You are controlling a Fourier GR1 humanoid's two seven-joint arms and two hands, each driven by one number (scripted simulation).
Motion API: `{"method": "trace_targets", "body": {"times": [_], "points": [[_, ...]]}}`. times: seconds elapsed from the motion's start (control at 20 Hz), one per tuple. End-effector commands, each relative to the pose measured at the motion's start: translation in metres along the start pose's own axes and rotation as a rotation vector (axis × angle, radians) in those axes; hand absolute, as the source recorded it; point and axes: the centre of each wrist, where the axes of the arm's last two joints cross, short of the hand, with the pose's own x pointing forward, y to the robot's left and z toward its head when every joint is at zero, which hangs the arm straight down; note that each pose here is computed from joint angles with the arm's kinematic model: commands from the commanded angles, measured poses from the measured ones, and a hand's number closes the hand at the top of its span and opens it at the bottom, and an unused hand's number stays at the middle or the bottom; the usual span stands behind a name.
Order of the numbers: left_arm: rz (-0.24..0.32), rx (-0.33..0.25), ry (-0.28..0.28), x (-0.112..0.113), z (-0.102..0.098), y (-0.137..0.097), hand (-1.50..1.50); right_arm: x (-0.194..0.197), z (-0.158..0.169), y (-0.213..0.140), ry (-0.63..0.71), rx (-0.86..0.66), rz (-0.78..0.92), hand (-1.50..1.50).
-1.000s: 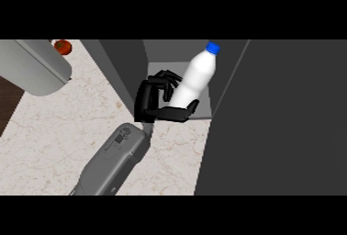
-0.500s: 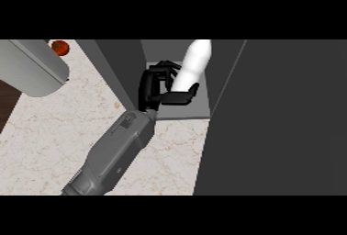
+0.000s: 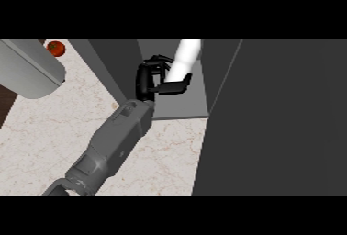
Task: Pick up the bottled water, place it into the cabinet and close the cabinet
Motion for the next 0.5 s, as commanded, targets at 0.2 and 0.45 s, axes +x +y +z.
{"method": "trace_targets", "body": {"times": [0.2,0.45], "points": [[-0.096,0.076,-0.035,-0.011,-0.009,0.011,1.50,0.023,0.017,-0.003,-0.030,0.025,-0.036,-1.50],[-0.198,0.070,-0.064,-0.005,-0.021,0.017,1.50,0.004,0.011,-0.010,-0.039,0.022,-0.031,-1.50]]}}
